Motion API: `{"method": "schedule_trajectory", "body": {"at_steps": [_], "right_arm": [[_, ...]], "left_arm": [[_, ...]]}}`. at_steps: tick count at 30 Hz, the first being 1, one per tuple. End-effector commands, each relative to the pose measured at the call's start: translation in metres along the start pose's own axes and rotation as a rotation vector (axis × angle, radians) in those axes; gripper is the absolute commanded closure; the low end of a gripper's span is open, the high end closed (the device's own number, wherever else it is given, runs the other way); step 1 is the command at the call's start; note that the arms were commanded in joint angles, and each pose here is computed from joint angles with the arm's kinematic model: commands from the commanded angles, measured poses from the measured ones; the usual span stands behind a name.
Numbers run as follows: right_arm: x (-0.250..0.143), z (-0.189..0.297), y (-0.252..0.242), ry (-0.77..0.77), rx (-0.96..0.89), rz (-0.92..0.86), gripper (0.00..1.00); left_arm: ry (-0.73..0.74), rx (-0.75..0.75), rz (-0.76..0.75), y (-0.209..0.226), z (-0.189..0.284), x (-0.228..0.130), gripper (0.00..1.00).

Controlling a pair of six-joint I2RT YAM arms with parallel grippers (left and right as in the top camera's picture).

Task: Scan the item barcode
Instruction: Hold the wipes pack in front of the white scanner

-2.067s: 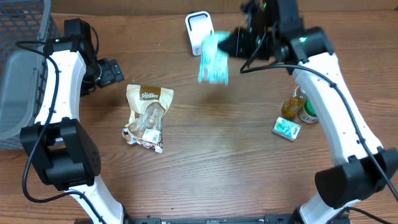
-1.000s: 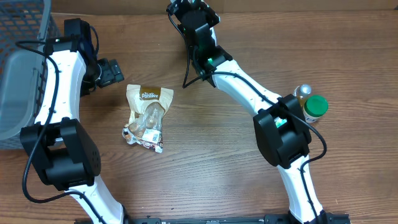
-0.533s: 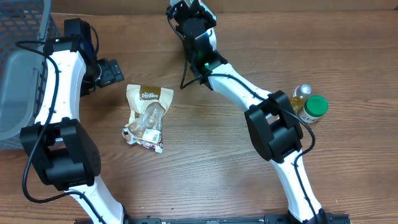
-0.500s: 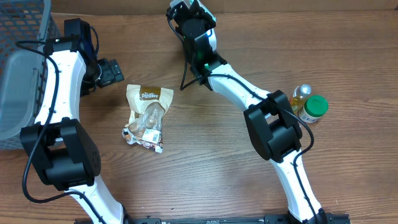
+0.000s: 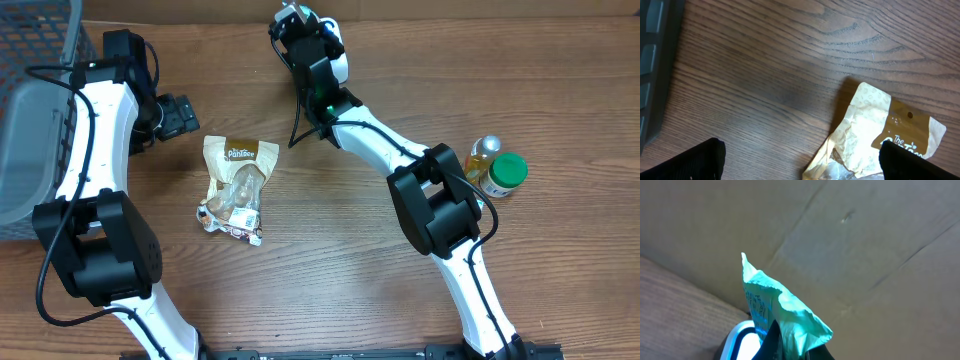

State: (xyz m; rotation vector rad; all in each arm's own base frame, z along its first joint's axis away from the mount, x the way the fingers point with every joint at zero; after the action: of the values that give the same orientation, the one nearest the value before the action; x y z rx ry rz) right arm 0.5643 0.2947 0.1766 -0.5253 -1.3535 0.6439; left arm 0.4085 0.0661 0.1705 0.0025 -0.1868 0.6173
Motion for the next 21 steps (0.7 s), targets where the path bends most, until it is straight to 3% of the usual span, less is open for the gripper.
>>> {"method": "schedule_trajectory", "body": {"at_steps": [1, 13, 21], "right_arm": [[0.01, 0.003, 0.002, -0.018, 0.008, -0.049, 0.96], [-0.001, 0.006, 0.014, 0.045, 0.061, -0.107, 0.96], [0.025, 0.021, -0.015, 0.035, 0.056, -0.118, 0.96]], "left_arm": [[-0.007, -0.003, -0.002, -0.003, 0.003, 0.0, 0.0], [-0.007, -0.003, -0.002, -0.003, 0.003, 0.0, 0.0], [-0.006, -0.002, -0.002, -0.003, 0.003, -0.001, 0.0]]}}
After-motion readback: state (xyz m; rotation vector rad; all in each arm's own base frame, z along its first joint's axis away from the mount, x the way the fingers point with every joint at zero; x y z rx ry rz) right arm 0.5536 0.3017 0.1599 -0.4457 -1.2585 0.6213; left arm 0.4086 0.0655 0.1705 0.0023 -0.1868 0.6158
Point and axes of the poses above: each gripper's point midway between its finger pads, its own z axis back along the fingers, its own y axis along the line the jaws close on, x = y × z, the point moved 6 cm from there along z, back along the fingers, and after that the axes turned 10 degrees about z, right-handed, at the moved point
